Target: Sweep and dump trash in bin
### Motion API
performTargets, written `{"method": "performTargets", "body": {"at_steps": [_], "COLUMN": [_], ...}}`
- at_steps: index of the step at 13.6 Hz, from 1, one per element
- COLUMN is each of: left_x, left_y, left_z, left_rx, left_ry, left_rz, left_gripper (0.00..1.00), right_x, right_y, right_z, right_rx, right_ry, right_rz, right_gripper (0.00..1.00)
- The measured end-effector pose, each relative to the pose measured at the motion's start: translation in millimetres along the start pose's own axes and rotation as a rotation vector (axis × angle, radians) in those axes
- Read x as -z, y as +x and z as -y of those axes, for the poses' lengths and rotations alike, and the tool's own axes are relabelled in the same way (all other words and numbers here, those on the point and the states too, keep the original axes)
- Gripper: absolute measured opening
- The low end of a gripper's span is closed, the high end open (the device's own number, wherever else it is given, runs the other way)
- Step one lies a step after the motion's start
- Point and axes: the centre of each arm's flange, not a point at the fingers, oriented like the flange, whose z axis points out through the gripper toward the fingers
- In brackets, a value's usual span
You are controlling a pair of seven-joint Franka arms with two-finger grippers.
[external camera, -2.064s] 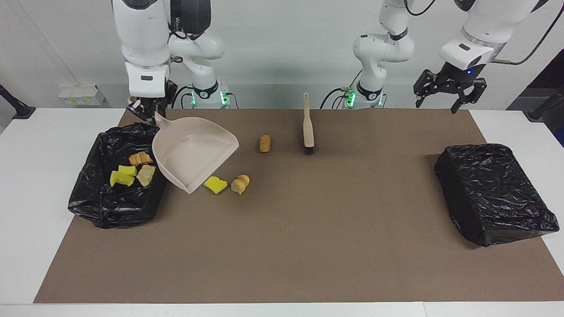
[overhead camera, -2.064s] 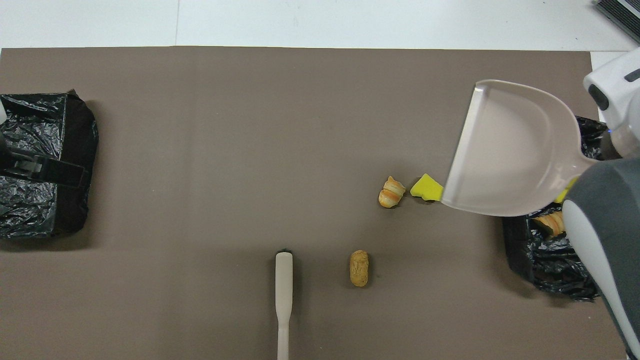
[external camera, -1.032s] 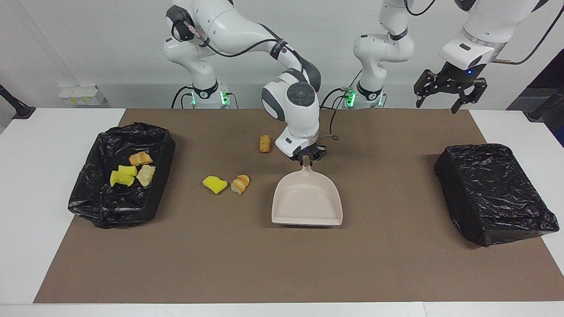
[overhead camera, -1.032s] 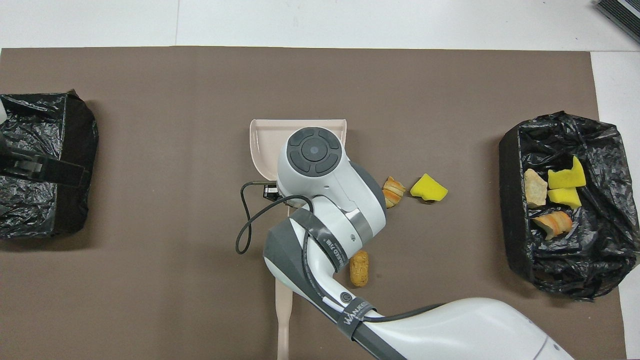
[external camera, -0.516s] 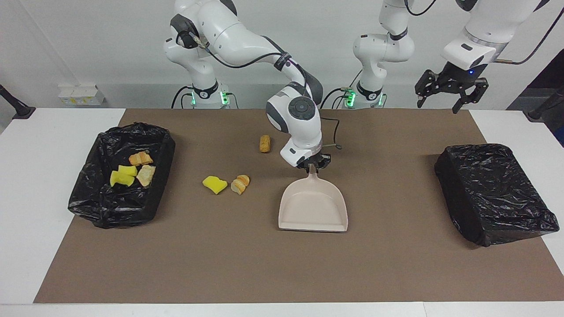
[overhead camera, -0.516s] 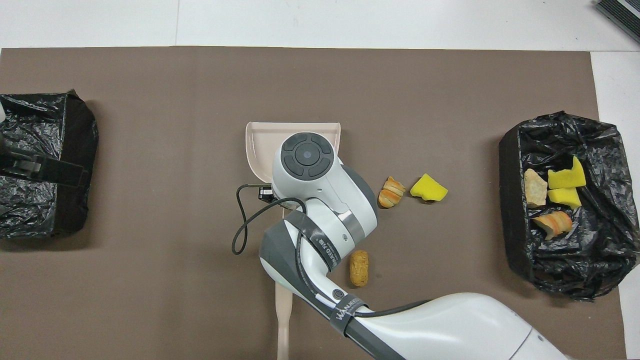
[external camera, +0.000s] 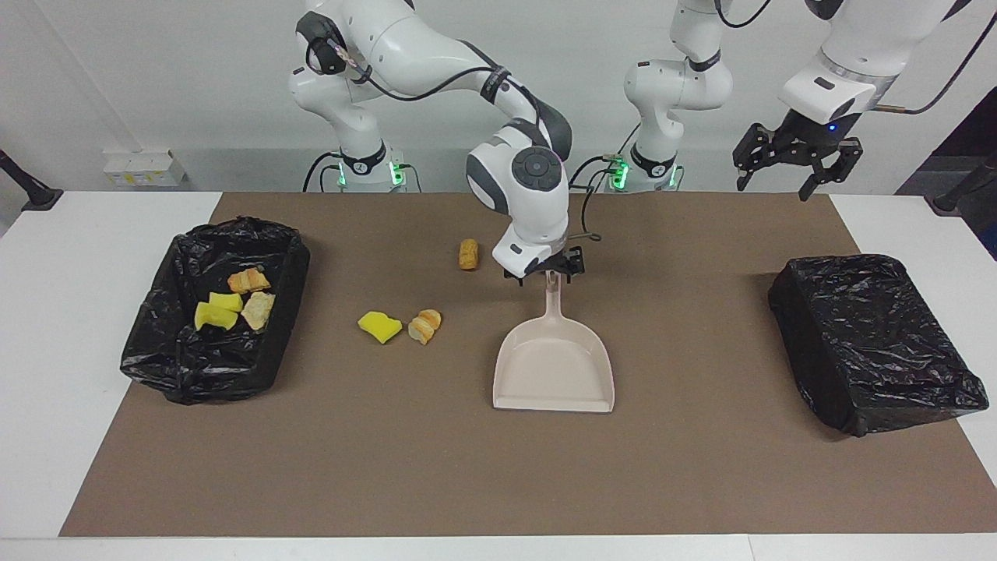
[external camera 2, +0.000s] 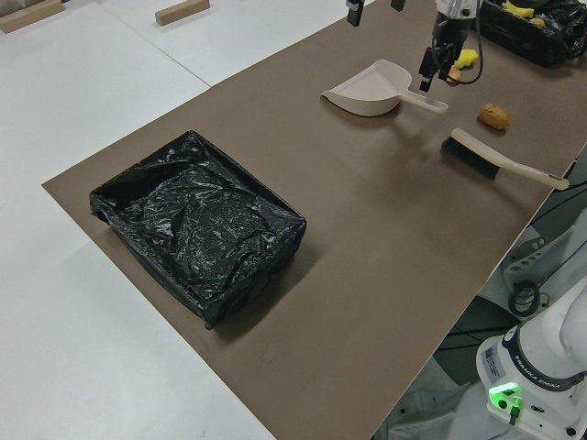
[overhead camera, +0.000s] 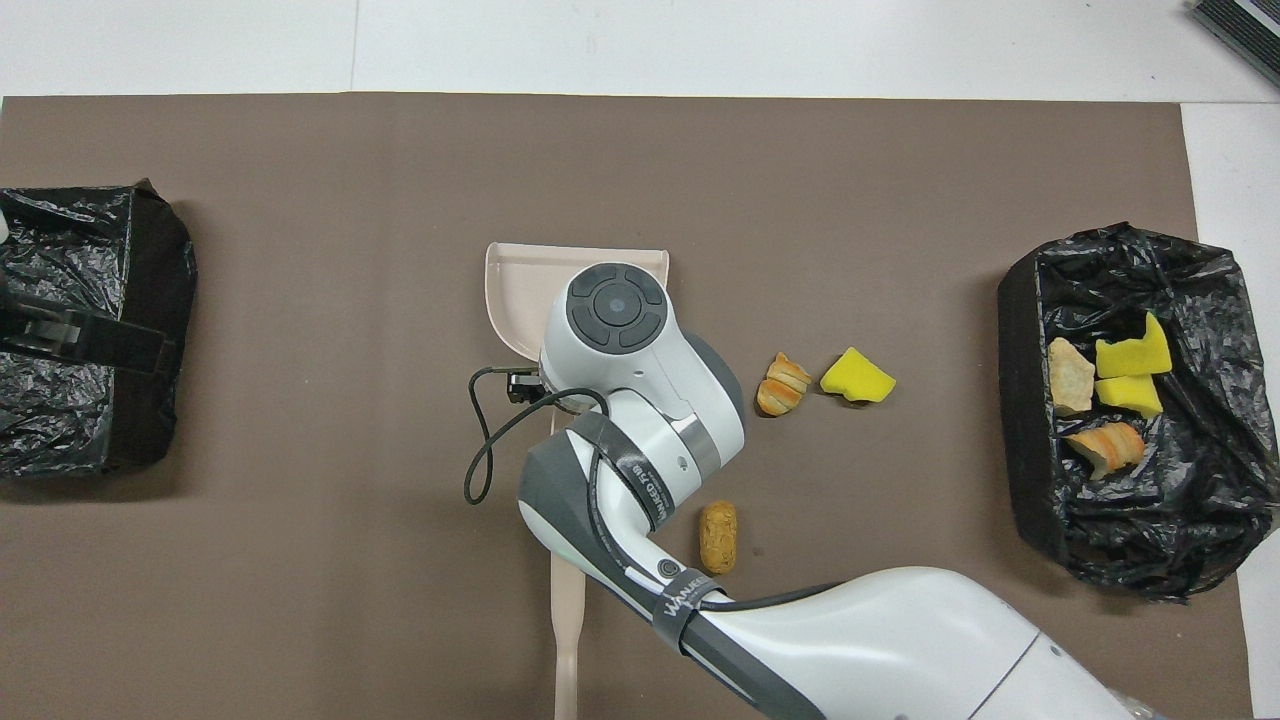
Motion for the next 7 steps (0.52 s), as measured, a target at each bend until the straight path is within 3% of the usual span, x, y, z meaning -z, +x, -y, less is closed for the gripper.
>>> {"method": "performTargets", "body": {"at_steps": [2,4,7], "left_x": [0,0,0], "left_y": [0,0,1], "left_z": [0,0,-4], "left_rx": [0.0,0.0,-0.007], "left_ry": [0.0,0.0,0.0], "left_rz": [0.0,0.0,0.0], "left_gripper": [1.0,1.0,1.0], "right_x": [29,38,1], "right_y": [-30,-66,-133], "right_z": [-6,-4,9], "right_rx": [0.012,0.016,-0.002], "right_ry": [-0.042,-0.019,0.038], "right_rz": [0.056,0.11,0.116], "right_gripper": [1.0,1.0,1.0]}}
